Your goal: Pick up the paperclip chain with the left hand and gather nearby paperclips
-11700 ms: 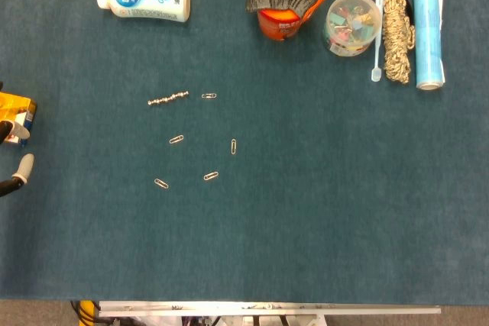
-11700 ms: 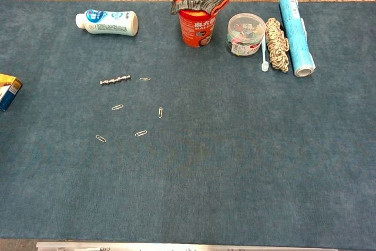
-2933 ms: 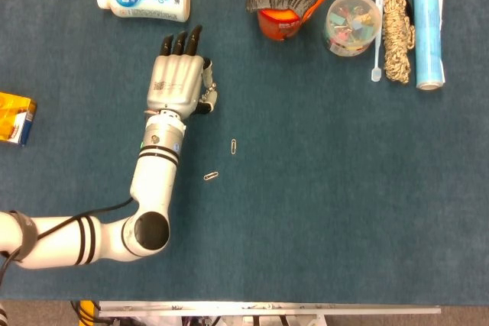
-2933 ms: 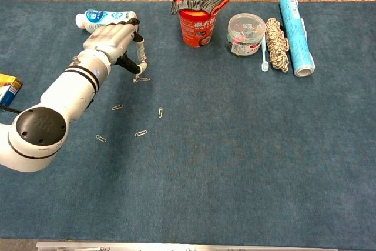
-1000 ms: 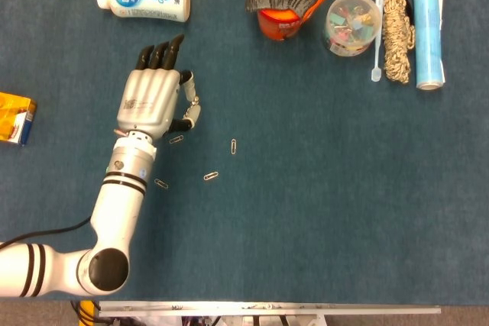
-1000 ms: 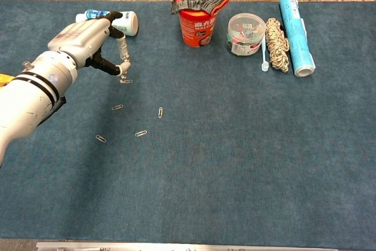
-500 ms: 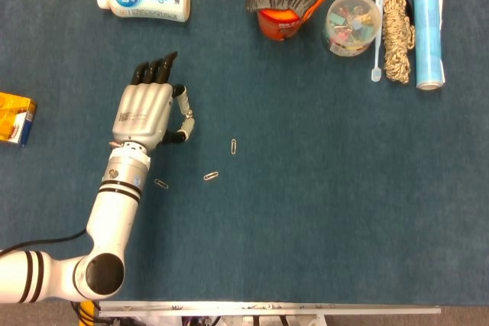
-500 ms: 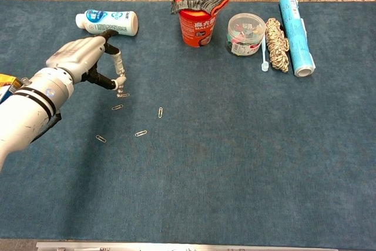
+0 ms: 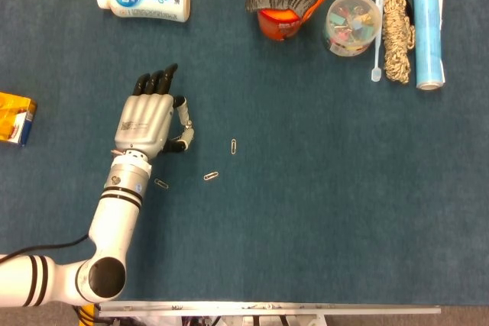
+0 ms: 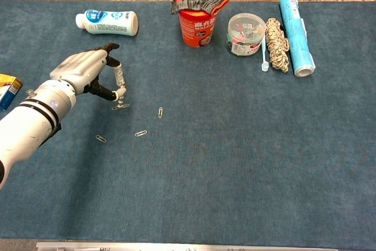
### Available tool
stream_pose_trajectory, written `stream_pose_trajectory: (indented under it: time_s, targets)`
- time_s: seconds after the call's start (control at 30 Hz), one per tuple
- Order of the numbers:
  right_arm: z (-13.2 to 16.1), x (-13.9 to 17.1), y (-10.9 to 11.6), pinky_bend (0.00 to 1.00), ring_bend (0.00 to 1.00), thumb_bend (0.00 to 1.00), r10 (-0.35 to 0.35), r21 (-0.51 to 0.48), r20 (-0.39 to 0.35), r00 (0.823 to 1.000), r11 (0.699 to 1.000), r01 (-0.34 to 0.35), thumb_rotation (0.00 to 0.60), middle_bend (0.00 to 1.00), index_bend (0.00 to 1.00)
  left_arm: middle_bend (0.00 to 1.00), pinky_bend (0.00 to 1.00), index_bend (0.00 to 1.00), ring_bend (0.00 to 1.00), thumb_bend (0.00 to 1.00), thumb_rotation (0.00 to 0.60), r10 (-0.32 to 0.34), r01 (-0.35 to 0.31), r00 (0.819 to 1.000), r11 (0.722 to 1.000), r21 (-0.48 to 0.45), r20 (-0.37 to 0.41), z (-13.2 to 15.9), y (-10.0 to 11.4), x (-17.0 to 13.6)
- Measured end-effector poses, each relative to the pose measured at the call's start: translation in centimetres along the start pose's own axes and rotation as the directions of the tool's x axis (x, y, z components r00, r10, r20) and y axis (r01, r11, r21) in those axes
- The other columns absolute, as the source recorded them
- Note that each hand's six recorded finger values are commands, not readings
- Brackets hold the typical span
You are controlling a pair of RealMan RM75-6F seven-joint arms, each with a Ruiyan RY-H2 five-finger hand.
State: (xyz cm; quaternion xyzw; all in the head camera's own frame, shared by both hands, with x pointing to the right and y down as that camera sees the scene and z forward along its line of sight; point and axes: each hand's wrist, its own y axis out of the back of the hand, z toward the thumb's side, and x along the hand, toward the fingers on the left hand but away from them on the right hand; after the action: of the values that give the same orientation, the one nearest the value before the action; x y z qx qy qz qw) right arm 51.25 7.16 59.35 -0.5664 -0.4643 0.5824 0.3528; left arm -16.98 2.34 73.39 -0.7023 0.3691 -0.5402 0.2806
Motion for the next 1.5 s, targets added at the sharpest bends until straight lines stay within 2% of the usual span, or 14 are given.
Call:
stream_pose_trajectory:
  time_s: [1.1, 1.33, 1.5]
  targets:
    - [0.1, 0.0, 0.0, 0.55, 0.24, 0.00, 0.004, 0.002, 0.000, 1.000, 1.000, -0.004, 0.600, 0.23, 0.24, 0.00, 0.00, 0.55, 0.00, 0.38, 0.600, -0.011, 0.011, 1.000, 1.000, -0.019, -0.013, -0.8, -0.8, 0.2]
    - [0.1, 0.1, 0.2, 0.55, 0.24, 0.00, -0.003, -0.003, -0.003, 1.000, 1.000, 0.003, 0.600, 0.23, 0.24, 0.00, 0.00, 0.55, 0.00, 0.38, 0.600, 0.009, -0.009, 1.000, 1.000, -0.028, 0.008, -0.6, 0.3, -0.7]
    - [0.1, 0.1, 0.2, 0.55, 0.24, 0.00, -0.001, -0.003, -0.004, 1.000, 1.000, 0.001, 0.600, 0.23, 0.24, 0.00, 0.00, 0.55, 0.00, 0.38, 0.600, 0.037, -0.037, 0.999, 0.999, -0.015, 0.004, -1.5, 1.6, -1.6]
